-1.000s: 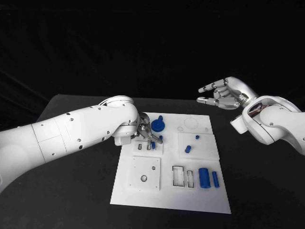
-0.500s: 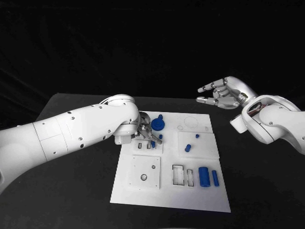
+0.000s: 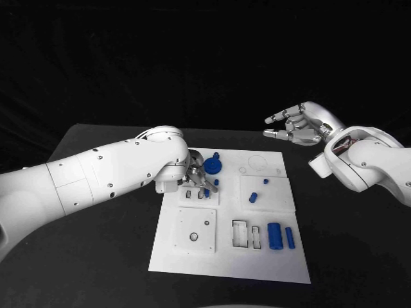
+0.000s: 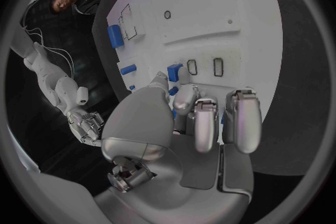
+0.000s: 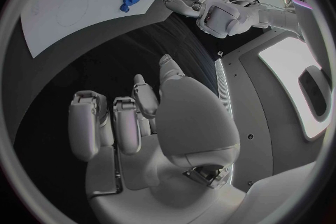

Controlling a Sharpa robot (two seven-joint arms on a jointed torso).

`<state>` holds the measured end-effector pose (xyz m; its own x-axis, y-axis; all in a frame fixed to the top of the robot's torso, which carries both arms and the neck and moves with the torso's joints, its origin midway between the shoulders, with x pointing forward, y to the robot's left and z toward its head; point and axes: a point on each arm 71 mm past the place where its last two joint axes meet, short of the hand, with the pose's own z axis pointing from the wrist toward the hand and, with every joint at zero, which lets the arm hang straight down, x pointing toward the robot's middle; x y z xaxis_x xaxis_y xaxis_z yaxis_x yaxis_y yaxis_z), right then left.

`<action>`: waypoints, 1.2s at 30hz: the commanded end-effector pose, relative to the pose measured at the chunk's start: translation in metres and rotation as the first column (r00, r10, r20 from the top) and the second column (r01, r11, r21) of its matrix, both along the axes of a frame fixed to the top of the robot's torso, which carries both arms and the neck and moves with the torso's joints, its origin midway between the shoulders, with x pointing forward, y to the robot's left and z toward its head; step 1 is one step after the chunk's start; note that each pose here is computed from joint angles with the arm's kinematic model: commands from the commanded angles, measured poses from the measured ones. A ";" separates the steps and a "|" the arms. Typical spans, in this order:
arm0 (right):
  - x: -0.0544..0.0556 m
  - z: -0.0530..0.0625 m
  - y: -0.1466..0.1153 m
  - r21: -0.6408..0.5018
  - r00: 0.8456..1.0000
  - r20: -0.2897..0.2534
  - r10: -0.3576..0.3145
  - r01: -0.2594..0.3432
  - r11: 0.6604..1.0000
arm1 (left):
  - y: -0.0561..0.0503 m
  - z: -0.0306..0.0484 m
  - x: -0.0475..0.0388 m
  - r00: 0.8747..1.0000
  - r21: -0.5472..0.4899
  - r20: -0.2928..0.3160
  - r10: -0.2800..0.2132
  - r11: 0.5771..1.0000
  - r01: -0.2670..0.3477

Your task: Assemble the parts on the task board

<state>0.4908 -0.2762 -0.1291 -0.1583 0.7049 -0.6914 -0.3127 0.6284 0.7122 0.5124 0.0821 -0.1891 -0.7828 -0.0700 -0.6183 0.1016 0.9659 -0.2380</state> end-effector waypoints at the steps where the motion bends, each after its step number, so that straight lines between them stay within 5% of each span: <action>1: 0.000 -0.002 0.002 -0.011 1.000 -0.011 0.018 -0.018 1.000 | 0.003 -0.0007 -0.0004 1.000 0.045 -0.009 0.027 0.999 -0.026; 23: 0.001 -0.005 0.004 -0.016 0.999 -0.027 0.025 -0.026 1.000 | 0.006 0.0002 -0.0019 0.997 -0.025 -0.022 0.070 0.997 -0.070; 36: 0.001 -0.008 0.004 -0.017 0.999 -0.031 0.028 -0.028 0.999 | 0.022 0.0034 -0.0082 0.989 -0.105 0.034 0.147 0.984 -0.143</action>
